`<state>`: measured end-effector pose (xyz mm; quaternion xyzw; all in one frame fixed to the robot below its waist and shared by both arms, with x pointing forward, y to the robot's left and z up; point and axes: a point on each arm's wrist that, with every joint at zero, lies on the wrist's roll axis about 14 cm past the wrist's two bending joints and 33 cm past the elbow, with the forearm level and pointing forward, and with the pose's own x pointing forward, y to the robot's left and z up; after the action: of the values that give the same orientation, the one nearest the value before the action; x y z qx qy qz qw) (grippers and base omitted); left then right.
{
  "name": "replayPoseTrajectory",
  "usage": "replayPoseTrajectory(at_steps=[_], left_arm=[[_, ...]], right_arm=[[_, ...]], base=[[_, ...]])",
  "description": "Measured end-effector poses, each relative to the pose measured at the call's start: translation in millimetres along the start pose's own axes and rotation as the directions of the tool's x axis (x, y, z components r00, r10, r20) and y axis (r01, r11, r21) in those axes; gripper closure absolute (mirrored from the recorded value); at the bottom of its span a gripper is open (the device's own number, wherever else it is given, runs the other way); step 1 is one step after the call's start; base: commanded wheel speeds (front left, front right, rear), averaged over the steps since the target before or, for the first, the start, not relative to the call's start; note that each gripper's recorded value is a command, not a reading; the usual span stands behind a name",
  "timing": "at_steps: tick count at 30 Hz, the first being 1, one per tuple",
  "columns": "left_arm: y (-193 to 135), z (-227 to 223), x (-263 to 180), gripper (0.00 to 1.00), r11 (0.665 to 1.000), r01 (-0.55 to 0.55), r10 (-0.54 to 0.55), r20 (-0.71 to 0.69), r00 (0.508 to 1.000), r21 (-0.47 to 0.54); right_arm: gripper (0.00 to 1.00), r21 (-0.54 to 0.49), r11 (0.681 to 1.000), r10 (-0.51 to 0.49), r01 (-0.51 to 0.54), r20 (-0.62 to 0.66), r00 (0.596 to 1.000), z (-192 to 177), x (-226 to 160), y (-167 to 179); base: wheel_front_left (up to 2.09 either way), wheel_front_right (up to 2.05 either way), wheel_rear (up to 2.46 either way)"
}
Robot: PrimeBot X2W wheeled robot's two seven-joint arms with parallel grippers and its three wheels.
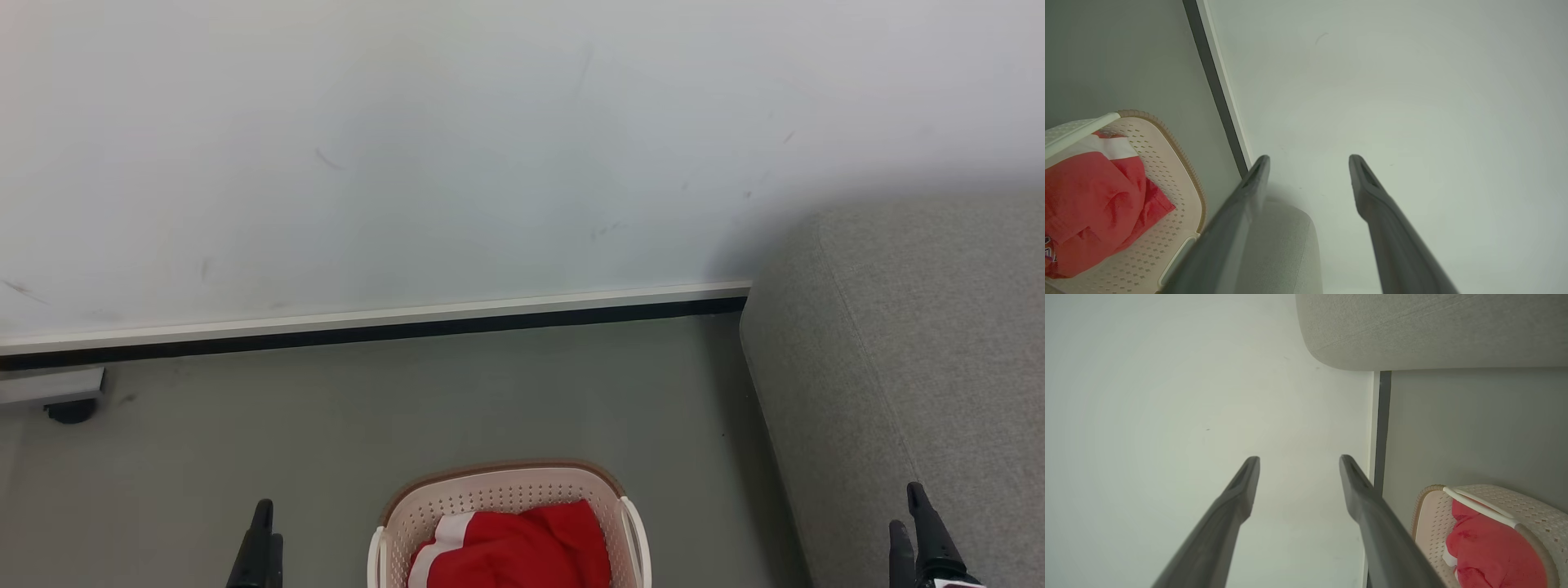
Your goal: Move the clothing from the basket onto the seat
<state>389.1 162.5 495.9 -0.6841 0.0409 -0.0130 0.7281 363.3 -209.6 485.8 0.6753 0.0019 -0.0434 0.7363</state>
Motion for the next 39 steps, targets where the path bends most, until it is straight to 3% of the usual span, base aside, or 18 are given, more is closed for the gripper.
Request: replayPoseTrajectory(at_steps=[8, 20, 24, 35, 39], left_arm=[[-4.4, 5.8, -2.2, 0.0, 0.991, 0.009, -0.013, 0.029, 1.0, 0.131], [-14.4, 5.2, -8.1, 0.0, 0.931, 0.033, -0.05, 0.036, 0.998, 0.362], [-20.5, 4.5, -9.0, 0.0, 0.883, 0.048, -0.073, 0.035, 0.997, 0.468], [-26.8, 0.3, -13.1, 0.0, 0.798, 0.065, -0.101, 0.027, 0.994, 0.599], [-31.2, -1.3, -13.4, 0.0, 0.747, 0.066, -0.112, 0.028, 0.993, 0.661]], right_arm=[[0.0, -0.15, 0.989, 0.004, -0.005, -0.004, 1.0, -3.8, -0.5, 1.9], [0.0, -0.383, 0.922, 0.031, -0.049, -0.053, 0.998, -21.4, -3.8, 9.0], [0.0, -0.482, 0.873, 0.049, -0.078, -0.073, 0.996, -27.7, -4.0, 13.7], [0.0, -0.623, 0.769, 0.086, -0.141, -0.119, 0.989, -41.2, -6.8, 22.6], [0.0, -0.66, 0.733, 0.098, -0.162, -0.134, 0.986, -46.3, -9.1, 24.8]], base=[[0.0, 0.0, 0.0], [0.0, 0.0, 0.0], [0.0, 0.0, 0.0], [0.0, 0.0, 0.0], [0.0, 0.0, 0.0]])
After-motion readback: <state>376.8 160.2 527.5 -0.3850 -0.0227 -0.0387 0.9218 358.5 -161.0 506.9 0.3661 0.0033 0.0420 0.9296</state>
